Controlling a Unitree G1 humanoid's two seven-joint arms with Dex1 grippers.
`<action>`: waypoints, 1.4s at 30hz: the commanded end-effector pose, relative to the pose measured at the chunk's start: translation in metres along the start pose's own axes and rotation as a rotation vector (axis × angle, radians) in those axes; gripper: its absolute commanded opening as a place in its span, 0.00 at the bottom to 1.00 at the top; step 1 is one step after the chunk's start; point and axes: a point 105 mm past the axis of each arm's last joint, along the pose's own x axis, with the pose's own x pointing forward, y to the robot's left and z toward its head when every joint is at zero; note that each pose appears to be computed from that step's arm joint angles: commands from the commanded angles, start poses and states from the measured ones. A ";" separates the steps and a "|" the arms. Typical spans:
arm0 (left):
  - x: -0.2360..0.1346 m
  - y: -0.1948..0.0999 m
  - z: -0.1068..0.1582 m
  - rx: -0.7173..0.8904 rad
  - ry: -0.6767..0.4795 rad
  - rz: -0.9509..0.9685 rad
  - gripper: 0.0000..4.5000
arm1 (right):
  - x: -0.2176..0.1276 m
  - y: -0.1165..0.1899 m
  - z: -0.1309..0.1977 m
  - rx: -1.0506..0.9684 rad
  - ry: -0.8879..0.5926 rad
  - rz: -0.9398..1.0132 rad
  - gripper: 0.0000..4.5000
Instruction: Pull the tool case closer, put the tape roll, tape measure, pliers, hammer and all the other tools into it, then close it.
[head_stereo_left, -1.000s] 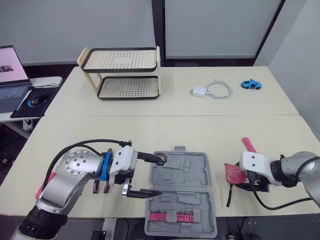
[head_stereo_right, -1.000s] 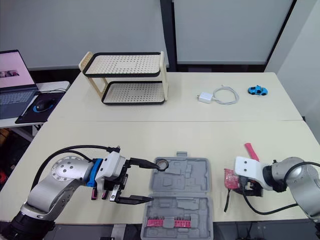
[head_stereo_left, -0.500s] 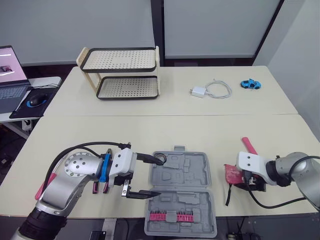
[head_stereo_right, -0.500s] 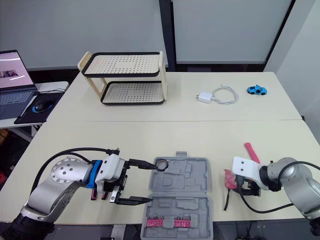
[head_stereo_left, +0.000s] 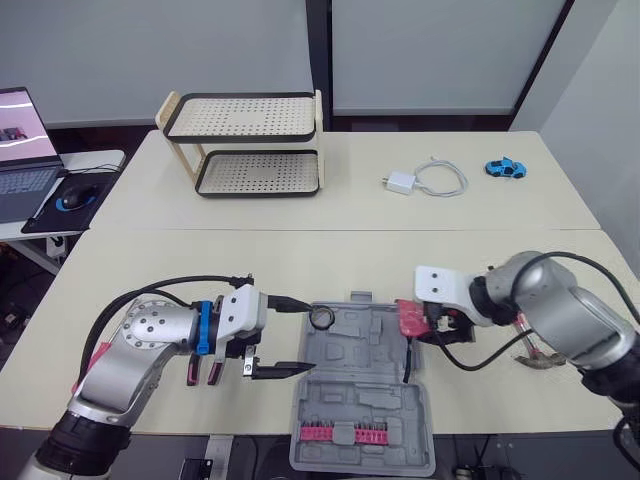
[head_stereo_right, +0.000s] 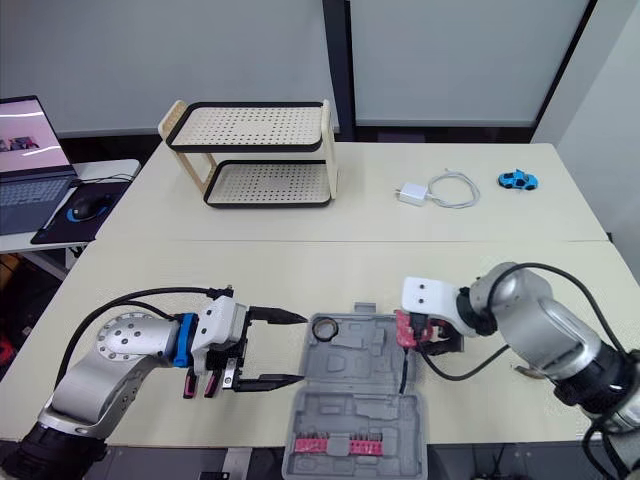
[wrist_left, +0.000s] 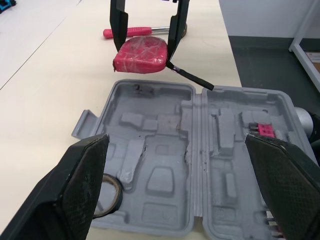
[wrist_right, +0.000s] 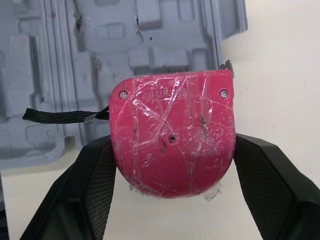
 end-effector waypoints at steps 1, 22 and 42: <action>-0.001 0.005 0.003 0.047 0.010 0.022 1.00 | 0.007 -0.004 0.004 -0.034 0.033 0.005 0.72; 0.020 0.004 0.007 0.091 0.001 0.005 1.00 | 0.042 -0.002 0.007 -0.081 0.136 0.007 0.72; 0.025 -0.004 0.007 0.084 -0.016 -0.021 1.00 | 0.053 -0.013 0.005 -0.075 0.142 -0.028 0.72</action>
